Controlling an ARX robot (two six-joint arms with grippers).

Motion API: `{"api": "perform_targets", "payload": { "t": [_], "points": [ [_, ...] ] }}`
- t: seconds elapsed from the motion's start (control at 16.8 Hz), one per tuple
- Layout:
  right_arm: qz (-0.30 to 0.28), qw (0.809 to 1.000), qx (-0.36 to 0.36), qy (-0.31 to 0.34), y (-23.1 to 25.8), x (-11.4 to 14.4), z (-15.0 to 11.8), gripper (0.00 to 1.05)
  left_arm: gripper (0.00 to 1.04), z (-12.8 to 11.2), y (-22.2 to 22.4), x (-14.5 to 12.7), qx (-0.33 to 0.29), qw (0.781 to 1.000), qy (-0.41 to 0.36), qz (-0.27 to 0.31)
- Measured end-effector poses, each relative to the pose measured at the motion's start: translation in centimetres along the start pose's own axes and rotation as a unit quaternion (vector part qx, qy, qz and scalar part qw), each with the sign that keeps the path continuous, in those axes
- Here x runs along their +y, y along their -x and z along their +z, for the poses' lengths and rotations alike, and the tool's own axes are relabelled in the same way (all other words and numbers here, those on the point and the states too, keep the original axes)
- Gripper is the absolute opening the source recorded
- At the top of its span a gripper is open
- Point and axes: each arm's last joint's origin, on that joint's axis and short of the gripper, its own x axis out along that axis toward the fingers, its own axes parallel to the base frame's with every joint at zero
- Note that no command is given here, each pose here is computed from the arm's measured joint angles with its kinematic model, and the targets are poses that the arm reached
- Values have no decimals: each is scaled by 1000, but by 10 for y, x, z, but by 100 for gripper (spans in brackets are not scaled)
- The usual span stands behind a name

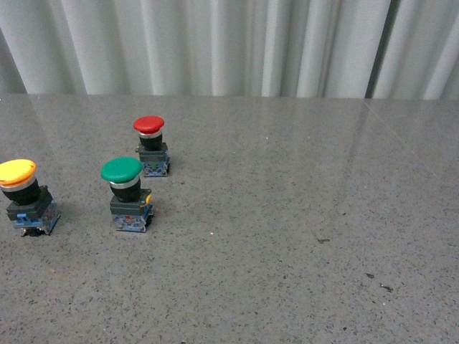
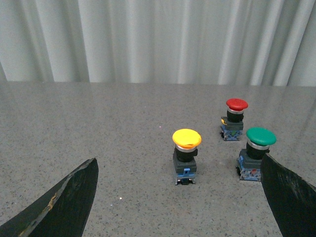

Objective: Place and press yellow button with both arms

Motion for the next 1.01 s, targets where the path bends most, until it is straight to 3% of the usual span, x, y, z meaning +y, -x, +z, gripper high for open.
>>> {"api": "perform_targets", "payload": {
  "t": [0.12, 0.24, 0.36, 0.54, 0.65, 0.83, 1.01],
  "points": [
    [0, 1000, 0, 0, 0, 0, 0, 98, 98, 0, 0, 0, 2, 1000, 0, 2],
    [0, 1000, 0, 0, 0, 0, 0, 98, 98, 1, -7, 1, 69, 995, -24, 66],
    [0, 1000, 0, 0, 0, 0, 0, 98, 98, 22, -22, 6, 48, 994, -36, 89],
    [0, 1000, 0, 0, 0, 0, 0, 98, 98, 63, -56, 10, -6, 996, -46, 77],
    [0, 1000, 0, 0, 0, 0, 0, 98, 98, 76, -95, 9, 17, 998, -46, 44],
    [0, 1000, 0, 0, 0, 0, 0, 98, 98, 58, -149, -4, 136, 990, -37, -19],
    [0, 1000, 0, 0, 0, 0, 0, 98, 98, 29, -170, -13, 210, 976, -9, -55]
  ]
}}
